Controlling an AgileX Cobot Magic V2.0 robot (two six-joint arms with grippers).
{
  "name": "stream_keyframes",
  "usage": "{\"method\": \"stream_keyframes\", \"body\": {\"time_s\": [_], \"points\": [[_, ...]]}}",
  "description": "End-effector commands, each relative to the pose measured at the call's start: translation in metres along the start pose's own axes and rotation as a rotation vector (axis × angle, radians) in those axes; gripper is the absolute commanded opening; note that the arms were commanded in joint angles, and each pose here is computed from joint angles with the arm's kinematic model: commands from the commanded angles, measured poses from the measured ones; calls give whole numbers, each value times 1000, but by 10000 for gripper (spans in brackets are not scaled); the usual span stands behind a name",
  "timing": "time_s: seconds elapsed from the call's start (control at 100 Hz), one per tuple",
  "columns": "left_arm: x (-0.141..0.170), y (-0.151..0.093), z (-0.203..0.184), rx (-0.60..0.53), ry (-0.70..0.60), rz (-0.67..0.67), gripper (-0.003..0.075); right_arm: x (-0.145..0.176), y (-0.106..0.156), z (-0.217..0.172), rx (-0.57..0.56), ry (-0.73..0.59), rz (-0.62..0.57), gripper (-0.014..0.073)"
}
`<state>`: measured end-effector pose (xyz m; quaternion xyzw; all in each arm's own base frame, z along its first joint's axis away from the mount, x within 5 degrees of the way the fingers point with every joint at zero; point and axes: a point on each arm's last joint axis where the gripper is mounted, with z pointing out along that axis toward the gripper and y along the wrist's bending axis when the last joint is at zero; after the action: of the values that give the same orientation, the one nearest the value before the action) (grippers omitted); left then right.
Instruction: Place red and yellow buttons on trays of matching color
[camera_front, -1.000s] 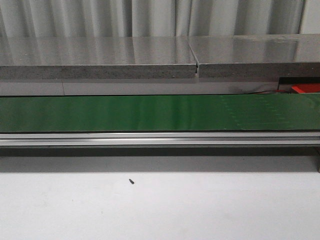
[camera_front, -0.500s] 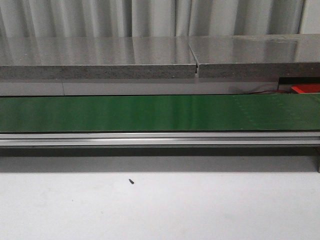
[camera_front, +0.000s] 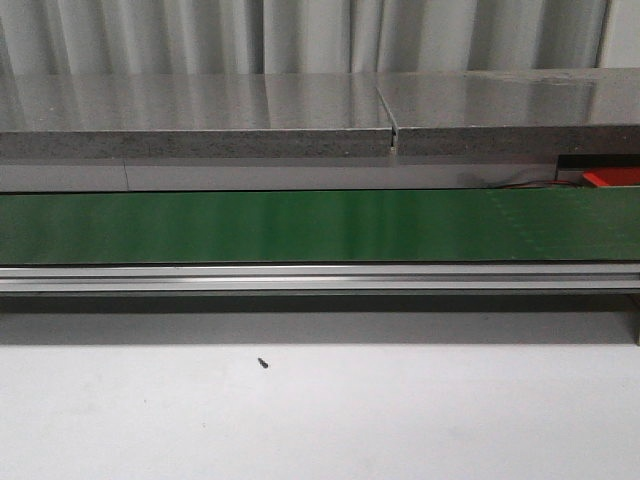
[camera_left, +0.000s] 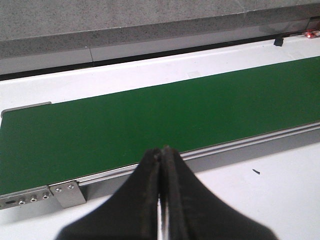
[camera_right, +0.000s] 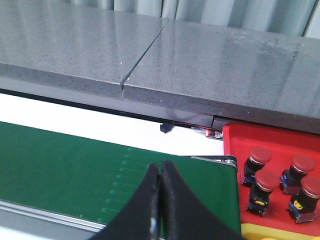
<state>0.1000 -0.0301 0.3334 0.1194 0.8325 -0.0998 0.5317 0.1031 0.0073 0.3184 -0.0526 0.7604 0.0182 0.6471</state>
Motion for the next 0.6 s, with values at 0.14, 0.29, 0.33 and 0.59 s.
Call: {"method": "stream_keyframes", "body": {"time_s": [0.14,0.29,0.33,0.59], "points": [[-14,-1,-4,2,-92,-10,-19,-1,2,-24,39,-152,19,-111],[-14,-1,-4,2,-92,-10,-19,13,3,-27,47,-162,36,-111],[-14,-1,-4,2,-92,-10,-19,15,2,-28,55,-158,34,-111],[-14,-1,-4,2,-92,-10,-19,28,-6,-38,176,-139,-19,-111]]}}
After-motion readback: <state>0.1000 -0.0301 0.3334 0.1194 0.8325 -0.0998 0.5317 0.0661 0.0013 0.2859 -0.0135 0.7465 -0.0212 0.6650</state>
